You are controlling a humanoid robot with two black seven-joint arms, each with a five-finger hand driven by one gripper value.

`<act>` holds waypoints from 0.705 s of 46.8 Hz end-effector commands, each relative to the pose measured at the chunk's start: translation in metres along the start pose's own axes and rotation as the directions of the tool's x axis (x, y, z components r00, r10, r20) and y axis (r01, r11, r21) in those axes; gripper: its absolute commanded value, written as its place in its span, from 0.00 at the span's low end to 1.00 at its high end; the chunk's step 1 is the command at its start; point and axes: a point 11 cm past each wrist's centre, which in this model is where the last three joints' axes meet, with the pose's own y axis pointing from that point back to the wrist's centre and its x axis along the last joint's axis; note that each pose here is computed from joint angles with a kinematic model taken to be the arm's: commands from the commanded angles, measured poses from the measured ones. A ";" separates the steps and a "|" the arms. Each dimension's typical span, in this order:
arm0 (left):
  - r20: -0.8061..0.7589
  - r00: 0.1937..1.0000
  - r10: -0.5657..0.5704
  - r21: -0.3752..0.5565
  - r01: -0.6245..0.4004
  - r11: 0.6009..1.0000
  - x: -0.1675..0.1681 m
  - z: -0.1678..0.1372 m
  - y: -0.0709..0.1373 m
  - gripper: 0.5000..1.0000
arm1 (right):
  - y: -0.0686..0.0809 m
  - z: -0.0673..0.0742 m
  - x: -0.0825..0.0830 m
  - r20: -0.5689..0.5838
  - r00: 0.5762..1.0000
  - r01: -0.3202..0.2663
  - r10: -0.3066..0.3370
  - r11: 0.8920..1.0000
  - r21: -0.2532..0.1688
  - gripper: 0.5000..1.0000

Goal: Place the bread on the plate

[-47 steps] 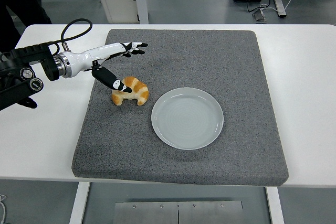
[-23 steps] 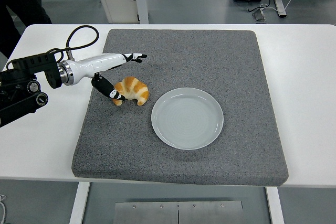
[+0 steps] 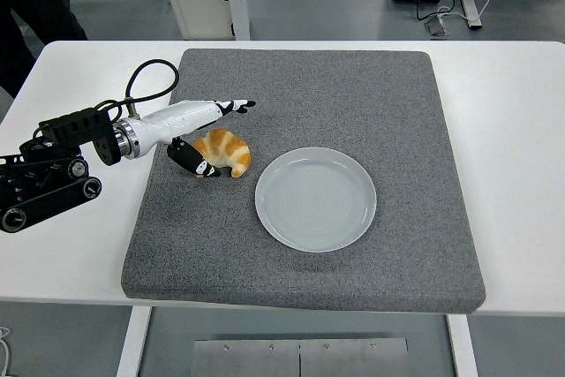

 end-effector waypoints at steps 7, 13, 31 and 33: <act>0.000 1.000 0.013 0.019 -0.013 1.000 0.000 -0.007 0.001 0.93 | 0.000 0.000 0.000 0.001 1.000 -0.001 0.001 1.000 0.000 1.00; -0.002 1.000 0.018 0.035 -0.018 0.999 -0.004 -0.011 0.000 0.93 | 0.000 0.000 0.000 0.000 1.000 0.000 0.000 1.000 0.000 1.00; -0.006 0.999 0.038 0.058 -0.037 0.998 -0.014 -0.016 -0.004 0.83 | 0.000 0.000 0.000 0.000 1.000 0.000 0.000 1.000 0.000 1.00; -0.006 0.999 0.038 0.058 -0.037 0.998 -0.014 -0.015 -0.004 0.80 | 0.000 0.000 0.000 0.002 1.000 0.001 -0.001 1.000 0.000 1.00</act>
